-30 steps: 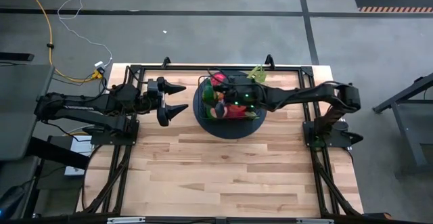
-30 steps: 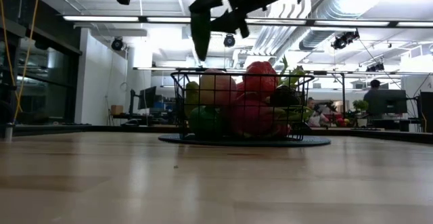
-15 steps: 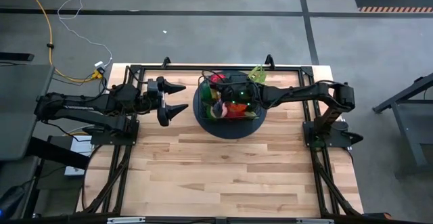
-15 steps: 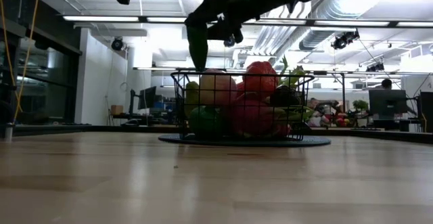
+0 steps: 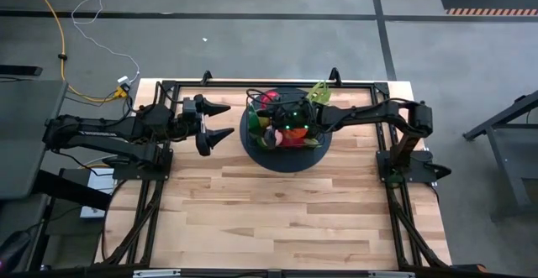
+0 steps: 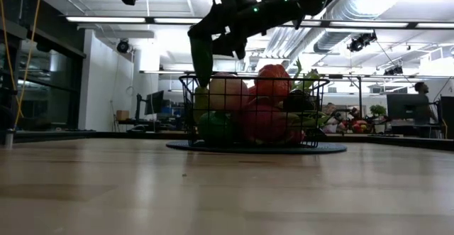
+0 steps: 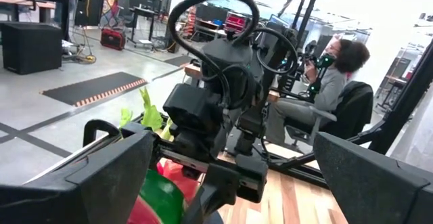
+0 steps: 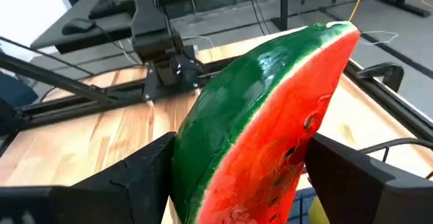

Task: Build produce basket
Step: Put the watermelon into the wire basket, then return to home position

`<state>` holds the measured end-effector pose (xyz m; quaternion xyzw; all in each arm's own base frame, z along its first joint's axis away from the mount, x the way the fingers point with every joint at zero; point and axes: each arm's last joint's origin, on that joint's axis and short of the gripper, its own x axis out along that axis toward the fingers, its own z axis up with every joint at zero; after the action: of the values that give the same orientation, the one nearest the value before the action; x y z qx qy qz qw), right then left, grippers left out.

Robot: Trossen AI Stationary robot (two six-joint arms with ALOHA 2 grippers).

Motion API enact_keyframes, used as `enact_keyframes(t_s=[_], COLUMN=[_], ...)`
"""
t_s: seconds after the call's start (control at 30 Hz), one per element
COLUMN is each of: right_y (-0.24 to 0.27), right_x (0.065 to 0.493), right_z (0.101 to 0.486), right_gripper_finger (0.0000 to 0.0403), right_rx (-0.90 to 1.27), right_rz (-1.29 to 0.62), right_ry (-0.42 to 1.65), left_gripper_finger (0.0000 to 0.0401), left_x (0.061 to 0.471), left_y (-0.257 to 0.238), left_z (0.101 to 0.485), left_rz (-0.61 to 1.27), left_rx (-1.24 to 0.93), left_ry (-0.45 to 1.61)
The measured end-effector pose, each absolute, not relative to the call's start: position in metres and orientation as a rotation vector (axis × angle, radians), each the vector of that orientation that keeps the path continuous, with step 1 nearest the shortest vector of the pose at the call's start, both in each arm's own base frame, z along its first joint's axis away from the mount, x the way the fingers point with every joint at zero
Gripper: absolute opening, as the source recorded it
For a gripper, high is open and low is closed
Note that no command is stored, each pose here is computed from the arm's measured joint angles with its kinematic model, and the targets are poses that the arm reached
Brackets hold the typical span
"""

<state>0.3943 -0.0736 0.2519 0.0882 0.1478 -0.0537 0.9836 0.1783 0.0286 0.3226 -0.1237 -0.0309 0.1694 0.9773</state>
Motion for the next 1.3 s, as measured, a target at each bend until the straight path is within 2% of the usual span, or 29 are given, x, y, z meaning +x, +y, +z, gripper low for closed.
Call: enact_keyframes(t_s=[0.27,0.6,0.8,1.1,1.3], right_y=[-0.074,-0.075,-0.078,-0.087,-0.066], right_x=[0.394,0.394,0.387,0.323,0.268], right_z=[0.250,0.249,0.262,0.326,0.350], right_gripper_finger=[0.0295,0.0392,0.0392,0.0394,0.0394], right_rx=[0.177,0.158,0.143,0.180,0.160], right_rz=[-0.109,-0.150,-0.162,-0.115,-0.041], right_ry=[0.311,0.314,0.288,0.322,0.339], left_gripper_finger=[0.0397,0.0397,0.0397,0.0397,0.0397], left_x=[0.178,0.178,0.178,0.178,0.178], left_y=[0.029,0.029,0.029,0.029,0.028], left_z=[0.323,0.323,0.323,0.323,0.322], left_rz=[0.344,0.344,0.344,0.365,0.334], left_rx=[-0.249,-0.249,-0.249,-0.249,-0.265], left_ry=[-0.062,-0.062,-0.062,-0.065,-0.062])
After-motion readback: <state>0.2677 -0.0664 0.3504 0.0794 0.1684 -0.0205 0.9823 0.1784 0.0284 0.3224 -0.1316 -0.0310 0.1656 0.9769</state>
